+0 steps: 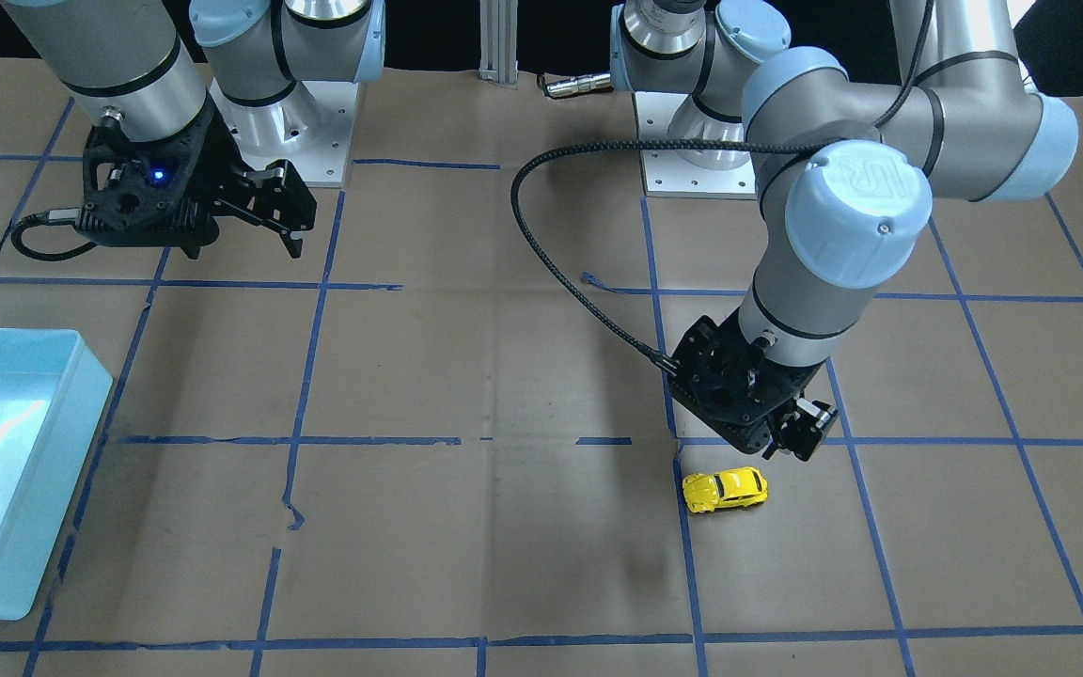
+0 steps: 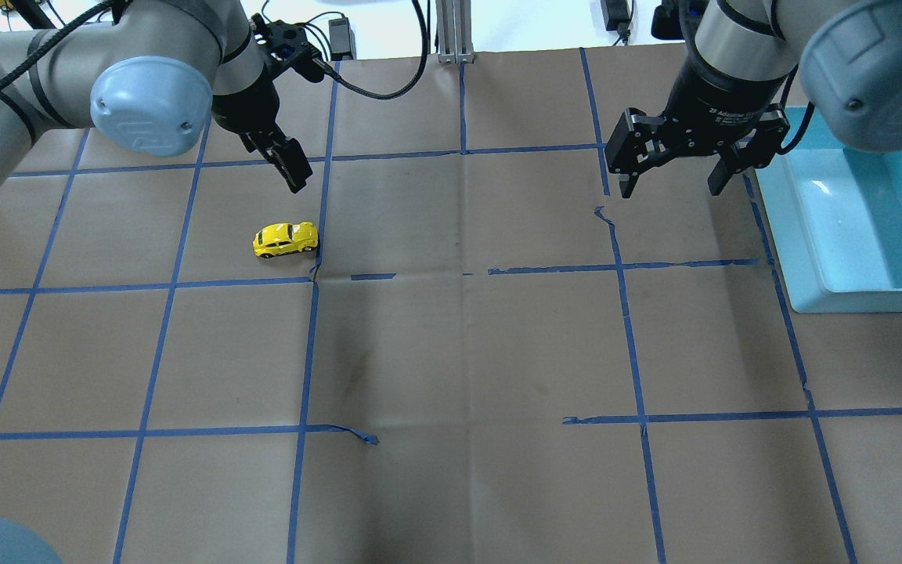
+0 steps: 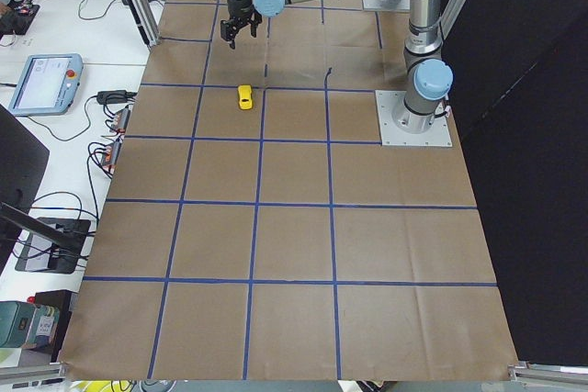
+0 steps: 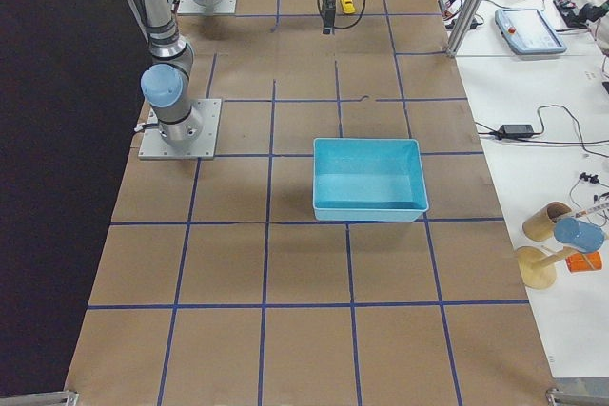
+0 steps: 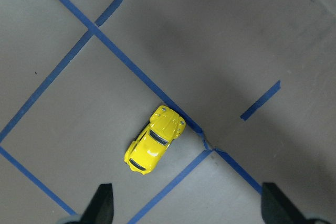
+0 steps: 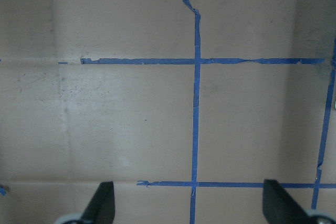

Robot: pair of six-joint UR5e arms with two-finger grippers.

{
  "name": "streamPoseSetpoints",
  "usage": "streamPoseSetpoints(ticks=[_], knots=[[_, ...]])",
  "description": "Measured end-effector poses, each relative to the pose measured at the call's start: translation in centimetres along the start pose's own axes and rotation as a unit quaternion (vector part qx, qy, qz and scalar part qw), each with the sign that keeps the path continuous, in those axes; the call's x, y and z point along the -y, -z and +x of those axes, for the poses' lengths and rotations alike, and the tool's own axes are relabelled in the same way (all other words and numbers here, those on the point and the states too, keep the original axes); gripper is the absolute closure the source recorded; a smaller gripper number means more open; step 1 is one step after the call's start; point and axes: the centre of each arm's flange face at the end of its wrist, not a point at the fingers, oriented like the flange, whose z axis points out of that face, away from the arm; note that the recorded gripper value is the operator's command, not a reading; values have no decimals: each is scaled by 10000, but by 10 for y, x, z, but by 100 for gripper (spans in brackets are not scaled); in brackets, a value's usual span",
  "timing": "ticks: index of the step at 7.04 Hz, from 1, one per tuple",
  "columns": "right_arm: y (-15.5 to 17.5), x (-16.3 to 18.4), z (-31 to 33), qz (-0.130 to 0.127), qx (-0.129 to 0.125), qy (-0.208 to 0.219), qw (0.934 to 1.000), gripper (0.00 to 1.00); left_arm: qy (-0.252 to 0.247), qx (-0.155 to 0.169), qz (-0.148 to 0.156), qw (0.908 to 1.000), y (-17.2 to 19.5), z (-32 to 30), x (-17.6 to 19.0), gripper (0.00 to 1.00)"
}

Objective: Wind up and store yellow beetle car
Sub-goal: 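Lower the left gripper over the yellow beetle car and grip it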

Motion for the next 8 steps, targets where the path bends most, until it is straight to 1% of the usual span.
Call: streamPoseSetpoints(ticks=[1,2,3,4,5,7,8], knots=[[-1,0,0,-5,0,0,10000,0,-544,-74,-60,9985,-21,-10,2,1],[-1,0,0,-11,0,0,10000,0,-1148,-184,-146,9931,-45,-18,5,1],[-1,0,0,-12,0,-1,10000,0,-1783,-245,-186,9835,-66,-23,9,1],[-1,0,0,-12,0,0,10000,0,-2366,-265,-176,9711,-84,-29,11,1],[0,-1,-1,6,0,1,10000,0,-2704,-297,-160,9622,-104,-35,7,1],[0,0,-2,1,-2,27,10000,0,-2957,-224,-101,9550,-131,-46,-7,5],[-2,2,0,-15,-4,34,10000,0,-3010,-245,-99,9532,-139,-46,-12,5]])
